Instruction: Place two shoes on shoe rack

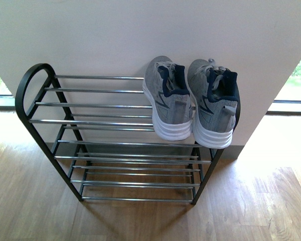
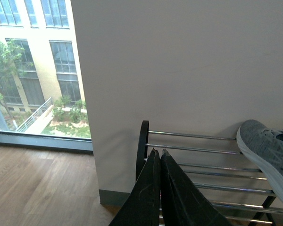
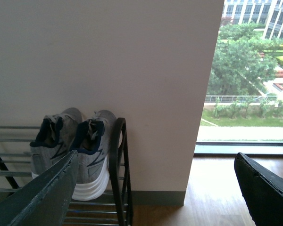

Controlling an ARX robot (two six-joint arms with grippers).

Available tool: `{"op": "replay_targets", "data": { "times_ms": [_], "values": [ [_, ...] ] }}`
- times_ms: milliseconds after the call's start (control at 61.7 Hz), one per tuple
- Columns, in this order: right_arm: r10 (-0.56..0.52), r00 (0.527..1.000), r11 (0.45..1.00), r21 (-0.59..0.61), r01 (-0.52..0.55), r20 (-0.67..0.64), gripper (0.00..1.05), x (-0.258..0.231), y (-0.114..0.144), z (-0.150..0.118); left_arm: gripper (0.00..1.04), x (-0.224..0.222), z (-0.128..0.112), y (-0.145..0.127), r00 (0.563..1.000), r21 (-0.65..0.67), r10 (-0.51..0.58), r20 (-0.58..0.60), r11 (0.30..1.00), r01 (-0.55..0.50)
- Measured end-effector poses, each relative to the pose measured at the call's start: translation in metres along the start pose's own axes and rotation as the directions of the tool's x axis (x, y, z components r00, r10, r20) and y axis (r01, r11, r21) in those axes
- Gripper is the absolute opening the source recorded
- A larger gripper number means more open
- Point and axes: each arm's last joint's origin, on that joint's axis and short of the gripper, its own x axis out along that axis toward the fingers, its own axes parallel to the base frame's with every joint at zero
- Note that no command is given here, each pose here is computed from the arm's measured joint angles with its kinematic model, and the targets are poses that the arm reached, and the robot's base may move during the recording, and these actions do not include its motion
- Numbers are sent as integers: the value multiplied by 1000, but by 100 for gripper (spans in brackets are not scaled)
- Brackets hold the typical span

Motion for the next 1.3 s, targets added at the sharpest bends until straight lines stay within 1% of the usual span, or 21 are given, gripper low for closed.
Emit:
{"op": "replay_targets", "data": {
  "times_ms": [389, 470, 519, 795, 811, 1005, 1151, 1200, 1249, 1265, 1297],
  "values": [
    [0, 1000, 1000, 0, 0, 0, 96, 0, 0, 0, 1, -7, -1, 0, 1000, 0, 0, 0, 1000, 0],
    [0, 1000, 1000, 0, 0, 0, 96, 0, 0, 0, 1, -14, -5, 0, 999, 0, 0, -32, 1000, 0],
    [0, 1000, 1000, 0, 0, 0, 96, 0, 0, 0, 1, -16, -4, 0, 1000, 0, 0, -14, 1000, 0],
    [0, 1000, 1000, 0, 0, 0, 96, 0, 0, 0, 1, -17, -4, 0, 1000, 0, 1, -18, 1000, -1],
    [0, 1000, 1000, 0, 0, 0, 96, 0, 0, 0, 3, -17, -4, 0, 1000, 0, 1, -18, 1000, -1],
    [0, 1000, 1000, 0, 0, 0, 96, 0, 0, 0, 35, -17, -4, 0, 1000, 0, 1, -18, 1000, -1],
    [0, 1000, 1000, 0, 0, 0, 96, 0, 0, 0, 68, -17, -4, 0, 1000, 0, 1, -18, 1000, -1],
    [0, 1000, 1000, 0, 0, 0, 96, 0, 0, 0, 83, -17, -4, 0, 1000, 0, 1, -18, 1000, -1],
    [0, 1000, 1000, 0, 0, 0, 96, 0, 0, 0, 93, -17, -4, 0, 1000, 0, 1, -18, 1000, -1],
    [0, 1000, 1000, 0, 0, 0, 96, 0, 0, 0, 96, -17, -4, 0, 1000, 0, 1, -18, 1000, -1],
    [0, 1000, 1000, 0, 0, 0, 96, 0, 0, 0, 97, -17, -4, 0, 1000, 2, 1, -18, 1000, -1]
  ]
}}
